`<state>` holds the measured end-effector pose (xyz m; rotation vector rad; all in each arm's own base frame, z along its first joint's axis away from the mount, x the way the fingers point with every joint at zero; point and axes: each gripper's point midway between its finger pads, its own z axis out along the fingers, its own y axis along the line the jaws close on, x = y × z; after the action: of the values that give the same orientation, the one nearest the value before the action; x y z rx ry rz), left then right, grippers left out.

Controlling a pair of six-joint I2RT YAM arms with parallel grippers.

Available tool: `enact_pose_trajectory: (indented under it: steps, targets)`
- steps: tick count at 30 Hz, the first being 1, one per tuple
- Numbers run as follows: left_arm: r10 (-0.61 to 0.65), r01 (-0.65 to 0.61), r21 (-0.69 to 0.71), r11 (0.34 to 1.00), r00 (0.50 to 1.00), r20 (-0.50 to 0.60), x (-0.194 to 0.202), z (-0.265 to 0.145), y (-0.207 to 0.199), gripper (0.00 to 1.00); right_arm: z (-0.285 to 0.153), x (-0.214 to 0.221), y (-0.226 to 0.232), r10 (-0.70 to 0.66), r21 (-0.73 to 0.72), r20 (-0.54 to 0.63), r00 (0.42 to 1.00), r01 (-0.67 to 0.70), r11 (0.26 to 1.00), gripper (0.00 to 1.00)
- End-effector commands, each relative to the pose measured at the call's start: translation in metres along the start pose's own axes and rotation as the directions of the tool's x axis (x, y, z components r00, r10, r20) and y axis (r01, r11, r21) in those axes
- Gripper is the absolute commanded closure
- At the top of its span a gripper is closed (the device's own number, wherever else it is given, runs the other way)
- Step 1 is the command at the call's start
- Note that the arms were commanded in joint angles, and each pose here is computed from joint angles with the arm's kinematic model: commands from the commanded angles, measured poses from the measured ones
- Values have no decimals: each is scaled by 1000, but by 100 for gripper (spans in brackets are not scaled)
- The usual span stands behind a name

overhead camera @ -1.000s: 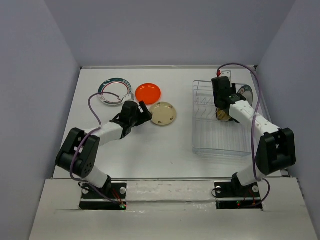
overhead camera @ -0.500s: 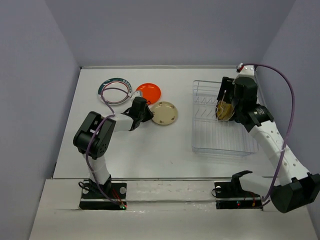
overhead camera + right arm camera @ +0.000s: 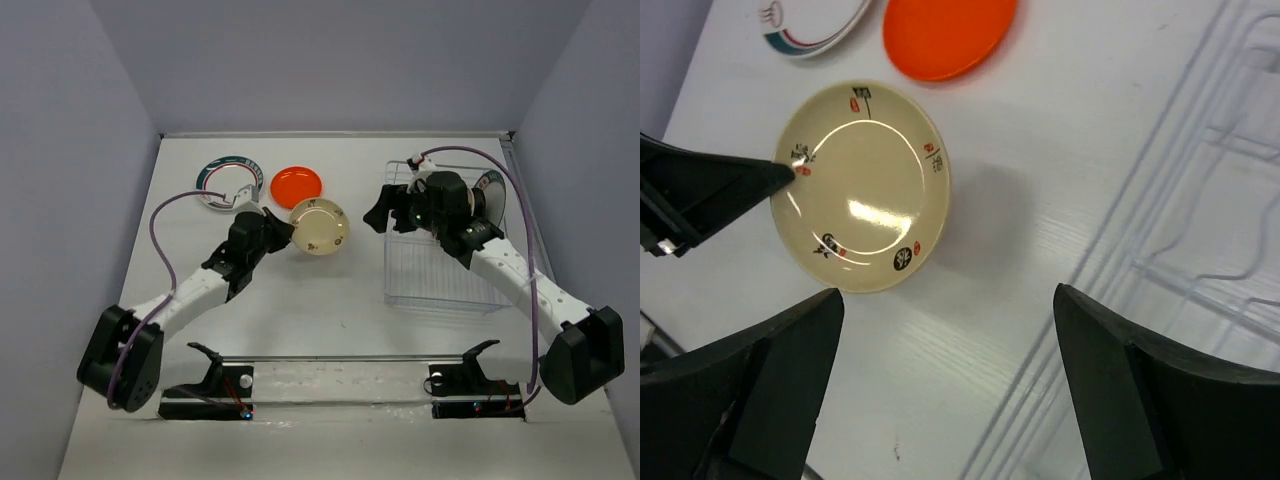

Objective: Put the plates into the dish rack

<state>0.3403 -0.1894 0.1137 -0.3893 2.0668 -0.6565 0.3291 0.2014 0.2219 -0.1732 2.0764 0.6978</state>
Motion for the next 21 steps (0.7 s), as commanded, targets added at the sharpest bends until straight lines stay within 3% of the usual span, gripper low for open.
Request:
enact_pose_trajectory:
  steps: [1,8,11,12,14,16,18,19,21]
  targets:
    - [-44,25,208,978,995,90,-27,-43,-47,94,8,-22,50,-24,-194,40,999,31,981,7]
    - [-20,-12,421,907,997,71,-29,-88,-88,94,20,-12,61,10,-270,-18,1000,-15,963,8]
    - [-15,-17,459,888,998,66,-30,-93,-97,94,17,-9,78,31,-367,-34,999,-42,929,15]
    - [-19,-15,472,882,998,68,-31,-95,-100,94,17,-14,81,34,-383,-18,999,-38,923,23]
    - [-29,-16,507,862,996,82,-36,-101,-108,94,18,-12,85,38,-405,-38,999,-50,913,28]
    - [-32,-17,530,848,996,83,-39,-105,-114,94,19,-11,87,39,-416,-48,998,-56,908,57]
    - [-23,-29,527,849,996,92,-43,-101,-117,73,18,-15,88,57,-408,-38,998,-67,910,93]
    - [-26,-32,526,850,995,101,-47,-100,-120,65,18,-19,85,62,-391,-20,998,-65,918,93]
    - [-27,-33,523,852,994,107,-51,-97,-123,61,12,-29,82,70,-387,5,998,-63,920,93]
